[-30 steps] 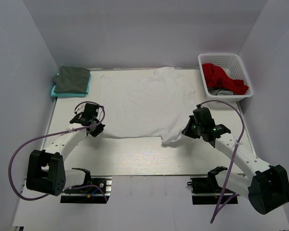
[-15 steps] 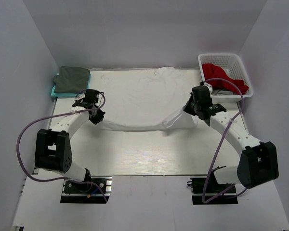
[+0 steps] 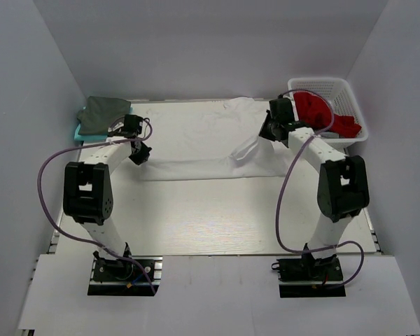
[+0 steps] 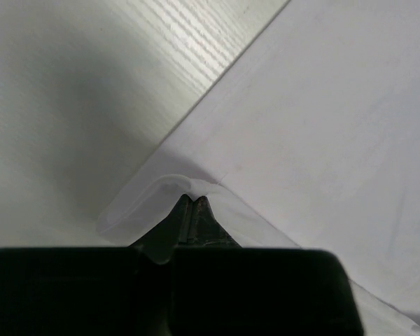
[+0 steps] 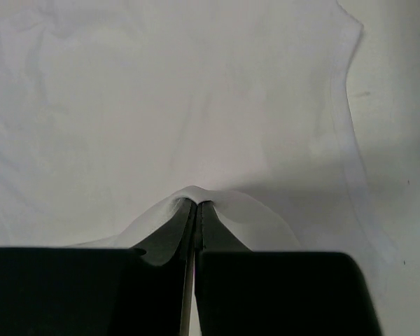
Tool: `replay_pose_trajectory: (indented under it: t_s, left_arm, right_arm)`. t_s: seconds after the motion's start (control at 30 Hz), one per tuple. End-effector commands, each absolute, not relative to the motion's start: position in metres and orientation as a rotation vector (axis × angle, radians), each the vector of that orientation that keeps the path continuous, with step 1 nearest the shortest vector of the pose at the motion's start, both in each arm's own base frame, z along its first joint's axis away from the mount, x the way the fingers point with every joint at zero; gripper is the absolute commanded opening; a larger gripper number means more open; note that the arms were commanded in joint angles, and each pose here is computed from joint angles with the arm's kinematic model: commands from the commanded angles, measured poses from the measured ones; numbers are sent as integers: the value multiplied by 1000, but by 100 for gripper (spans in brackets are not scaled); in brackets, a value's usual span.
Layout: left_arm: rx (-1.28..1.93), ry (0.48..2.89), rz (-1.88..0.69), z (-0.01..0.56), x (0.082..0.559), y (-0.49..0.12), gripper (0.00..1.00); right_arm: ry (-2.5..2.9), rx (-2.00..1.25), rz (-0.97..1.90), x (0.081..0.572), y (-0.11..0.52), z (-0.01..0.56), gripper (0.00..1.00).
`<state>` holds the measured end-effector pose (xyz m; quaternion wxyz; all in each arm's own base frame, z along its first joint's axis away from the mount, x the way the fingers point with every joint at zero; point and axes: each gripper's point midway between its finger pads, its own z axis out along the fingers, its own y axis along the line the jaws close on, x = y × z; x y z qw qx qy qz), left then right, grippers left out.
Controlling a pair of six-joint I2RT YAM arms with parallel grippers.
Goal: Fold and stack the t-shirts
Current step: Fold the flattened tshirt in 1/3 of the way
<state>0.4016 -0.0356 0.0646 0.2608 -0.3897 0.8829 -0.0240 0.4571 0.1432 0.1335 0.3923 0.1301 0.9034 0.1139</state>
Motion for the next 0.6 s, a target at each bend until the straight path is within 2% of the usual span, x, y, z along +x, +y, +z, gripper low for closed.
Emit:
replay_pose_trajectory:
  t_s: [0.0, 0.07, 0.1, 0.13, 0.17, 0.2, 0.23, 0.27, 0.3, 0.37, 0.4, 0.43, 0.47, 0.57]
  left_arm:
    - [-1054, 2280, -56, 84, 434, -22, 0]
    - [-1038, 2270, -48, 86, 447, -22, 1]
    - [-1053, 2286, -29, 74, 452, -18, 10]
    - [-1050, 2284, -44, 79, 461, -20, 23]
    - [-1035, 2304, -30, 76, 462, -20, 50]
    - [-1039, 2307, -8, 74, 464, -18, 68]
    - [-1036, 2293, -17, 78, 470, -18, 86]
    - [-1031, 2305, 10, 78, 469, -16, 98]
    - [-1031, 2306, 11, 80, 469, -16, 100]
    - [-1029, 2277, 10, 96, 470, -13, 100]
    - [-1025, 2261, -1, 104, 470, -13, 100]
    - [-1015, 2277, 10, 101, 462, -12, 100]
    - [-1012, 2258, -2, 106, 462, -12, 100]
    - [-950, 2264, -128, 115, 454, -32, 100]
  right_arm:
    - [2231, 269, 281, 491, 144, 147, 0]
    - [2254, 240, 283, 513, 149, 136, 0]
    - [2269, 234, 283, 516, 151, 132, 0]
    - [2277, 218, 281, 526, 153, 128, 0]
    - [2269, 214, 274, 538, 155, 125, 0]
    - [2259, 205, 264, 547, 156, 123, 8]
    - [2254, 208, 256, 552, 155, 123, 32]
    - [2278, 192, 277, 551, 158, 120, 38]
    - [2278, 153, 294, 559, 164, 129, 46]
    - [2285, 104, 307, 545, 166, 137, 71]
    - [2273, 75, 316, 541, 170, 138, 80]
    - [2249, 51, 364, 538, 175, 144, 85]
    - [2290, 39, 373, 523, 174, 126, 90]
    - [2277, -17, 467, 486, 179, 132, 90]
